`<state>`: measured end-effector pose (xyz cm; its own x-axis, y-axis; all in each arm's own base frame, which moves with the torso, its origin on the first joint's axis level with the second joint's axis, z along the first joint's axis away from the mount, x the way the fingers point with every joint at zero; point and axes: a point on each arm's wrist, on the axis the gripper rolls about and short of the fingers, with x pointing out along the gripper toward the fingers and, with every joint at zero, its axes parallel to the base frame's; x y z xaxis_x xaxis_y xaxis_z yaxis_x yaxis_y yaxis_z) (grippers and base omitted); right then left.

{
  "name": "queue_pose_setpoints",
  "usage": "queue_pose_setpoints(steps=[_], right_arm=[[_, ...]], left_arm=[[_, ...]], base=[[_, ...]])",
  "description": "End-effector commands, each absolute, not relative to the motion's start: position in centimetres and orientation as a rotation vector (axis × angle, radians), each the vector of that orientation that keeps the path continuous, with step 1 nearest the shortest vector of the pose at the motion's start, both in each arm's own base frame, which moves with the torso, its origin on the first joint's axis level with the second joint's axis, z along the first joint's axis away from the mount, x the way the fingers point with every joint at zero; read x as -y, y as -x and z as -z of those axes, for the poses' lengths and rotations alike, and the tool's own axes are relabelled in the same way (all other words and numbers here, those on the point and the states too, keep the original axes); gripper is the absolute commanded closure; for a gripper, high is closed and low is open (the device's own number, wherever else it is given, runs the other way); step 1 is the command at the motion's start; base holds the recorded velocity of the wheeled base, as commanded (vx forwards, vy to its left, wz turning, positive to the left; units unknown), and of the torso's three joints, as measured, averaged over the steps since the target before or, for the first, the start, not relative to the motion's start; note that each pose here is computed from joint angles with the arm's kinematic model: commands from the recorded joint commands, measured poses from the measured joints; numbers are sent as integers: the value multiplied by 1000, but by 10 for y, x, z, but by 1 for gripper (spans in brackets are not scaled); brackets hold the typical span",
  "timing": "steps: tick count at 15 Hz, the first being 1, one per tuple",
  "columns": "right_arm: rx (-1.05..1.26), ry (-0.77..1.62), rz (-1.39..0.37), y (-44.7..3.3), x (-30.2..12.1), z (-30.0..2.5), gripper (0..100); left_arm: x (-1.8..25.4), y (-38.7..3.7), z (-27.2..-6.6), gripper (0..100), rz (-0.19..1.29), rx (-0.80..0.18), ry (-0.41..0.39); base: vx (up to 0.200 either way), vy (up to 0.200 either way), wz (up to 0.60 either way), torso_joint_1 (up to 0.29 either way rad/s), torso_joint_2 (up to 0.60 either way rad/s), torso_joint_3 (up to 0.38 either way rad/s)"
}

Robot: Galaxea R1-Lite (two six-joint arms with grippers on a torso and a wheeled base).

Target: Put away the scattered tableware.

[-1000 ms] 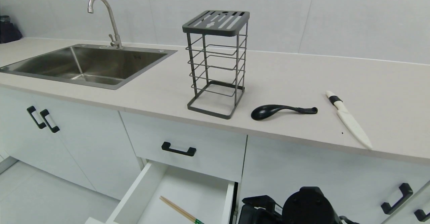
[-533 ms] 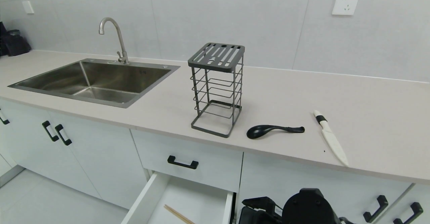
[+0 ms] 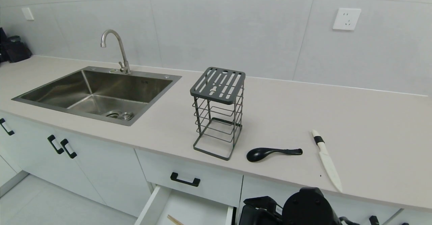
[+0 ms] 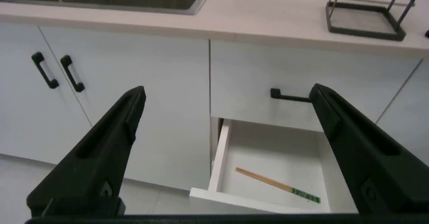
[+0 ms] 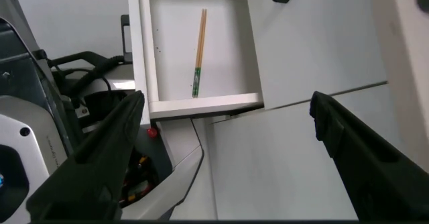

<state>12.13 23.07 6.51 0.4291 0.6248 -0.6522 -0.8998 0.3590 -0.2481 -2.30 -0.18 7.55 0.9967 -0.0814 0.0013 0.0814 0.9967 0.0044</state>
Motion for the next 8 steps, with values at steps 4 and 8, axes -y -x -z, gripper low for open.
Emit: queue_pose_setpoints(steps=[4, 8], right_arm=[[-520, 650, -1032, -123, -231, -59, 0], [-569, 653, -1004, -133, -228, -49, 0]], left_arm=[[2, 23, -75, 0, 81, 0, -5], [2, 23, -75, 0, 81, 0, -5]], base=[[0, 0, 0, 289, -559, -271], [0, 0, 0, 304, -596, -286]])
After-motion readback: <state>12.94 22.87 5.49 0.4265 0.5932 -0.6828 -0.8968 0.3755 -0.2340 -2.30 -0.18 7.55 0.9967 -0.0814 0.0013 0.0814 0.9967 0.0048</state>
